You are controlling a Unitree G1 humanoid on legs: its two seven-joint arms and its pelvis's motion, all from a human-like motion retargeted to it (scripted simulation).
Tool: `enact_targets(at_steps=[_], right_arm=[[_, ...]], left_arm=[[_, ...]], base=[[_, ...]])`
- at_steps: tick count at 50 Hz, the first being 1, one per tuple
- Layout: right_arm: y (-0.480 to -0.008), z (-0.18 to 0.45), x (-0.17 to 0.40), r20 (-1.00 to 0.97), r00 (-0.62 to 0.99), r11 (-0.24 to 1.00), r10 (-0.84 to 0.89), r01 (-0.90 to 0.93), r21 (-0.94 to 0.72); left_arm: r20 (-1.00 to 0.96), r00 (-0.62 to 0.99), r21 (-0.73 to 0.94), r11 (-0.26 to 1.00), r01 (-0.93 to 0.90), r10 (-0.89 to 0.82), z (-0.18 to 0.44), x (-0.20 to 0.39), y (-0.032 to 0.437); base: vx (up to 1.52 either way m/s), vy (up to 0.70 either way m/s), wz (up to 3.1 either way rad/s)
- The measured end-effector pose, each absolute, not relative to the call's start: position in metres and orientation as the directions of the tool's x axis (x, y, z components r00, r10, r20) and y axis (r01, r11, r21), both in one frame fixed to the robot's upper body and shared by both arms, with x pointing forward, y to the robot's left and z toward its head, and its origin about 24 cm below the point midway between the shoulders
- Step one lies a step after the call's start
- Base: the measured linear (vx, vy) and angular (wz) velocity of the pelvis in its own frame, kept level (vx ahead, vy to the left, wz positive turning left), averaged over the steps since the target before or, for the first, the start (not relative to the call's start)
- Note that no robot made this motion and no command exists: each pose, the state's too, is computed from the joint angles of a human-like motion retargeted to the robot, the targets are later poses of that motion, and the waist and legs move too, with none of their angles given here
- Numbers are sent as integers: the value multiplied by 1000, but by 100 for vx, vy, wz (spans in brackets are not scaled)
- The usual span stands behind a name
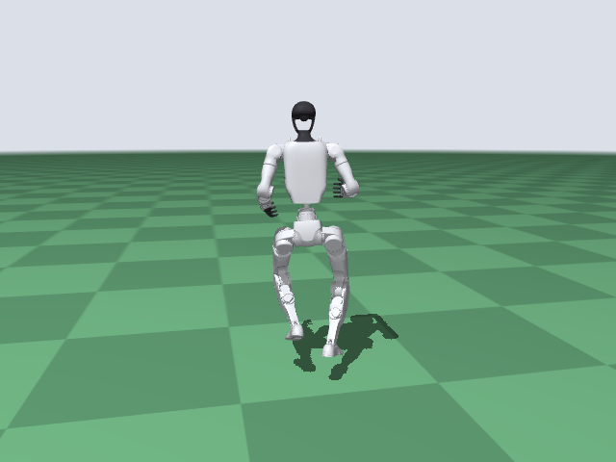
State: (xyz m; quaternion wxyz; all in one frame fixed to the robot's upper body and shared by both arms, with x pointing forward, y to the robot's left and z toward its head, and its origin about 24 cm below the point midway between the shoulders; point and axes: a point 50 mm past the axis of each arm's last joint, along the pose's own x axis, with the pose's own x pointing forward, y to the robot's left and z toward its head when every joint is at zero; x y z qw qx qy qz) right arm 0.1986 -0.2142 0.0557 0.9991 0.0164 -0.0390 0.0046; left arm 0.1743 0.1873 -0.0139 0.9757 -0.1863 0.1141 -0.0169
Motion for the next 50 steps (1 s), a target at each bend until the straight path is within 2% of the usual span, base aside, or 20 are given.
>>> enact_targets(at_steps=[6, 12, 18, 24, 29, 33, 40, 50], right_arm=[[-213, 100, 198, 299, 954, 997, -28, 3, 82], [-205, 113, 194, 359, 933, 997, 20, -43, 58], [-197, 77, 193, 187, 980, 997, 70, -72, 5], [-195, 42, 176, 4, 992, 992, 128, -128, -5], [-197, 31, 159, -68, 989, 992, 128, -127, 20], [-201, 32, 156, -81, 989, 993, 120, -120, 4], [-214, 46, 181, -10, 997, 990, 70, -71, -123], [-210, 89, 187, 235, 972, 996, 17, 3, -84]], left_arm=[[-264, 964, -341, 938, -58, -36, -12, 125, 211], [-258, 966, -346, 936, -62, -32, -7, 115, 214], [-180, 980, -346, 938, 18, -85, -5, 154, 197], [-49, 968, -314, 924, 219, -246, 14, 187, 172], [48, 934, -261, 898, 354, -354, 32, 195, 157], [80, 923, -233, 893, 386, -377, 41, 197, 154], [-42, 964, -185, 950, 251, -263, 22, 188, 176], [-298, 947, -79, 992, 97, -116, -12, 118, 220]], base=[[59, 1, 133], [41, -6, 171], [33, -16, 197], [30, -12, 250], [23, -22, 266], [17, -19, 263], [17, -18, 246], [35, -2, 182]])
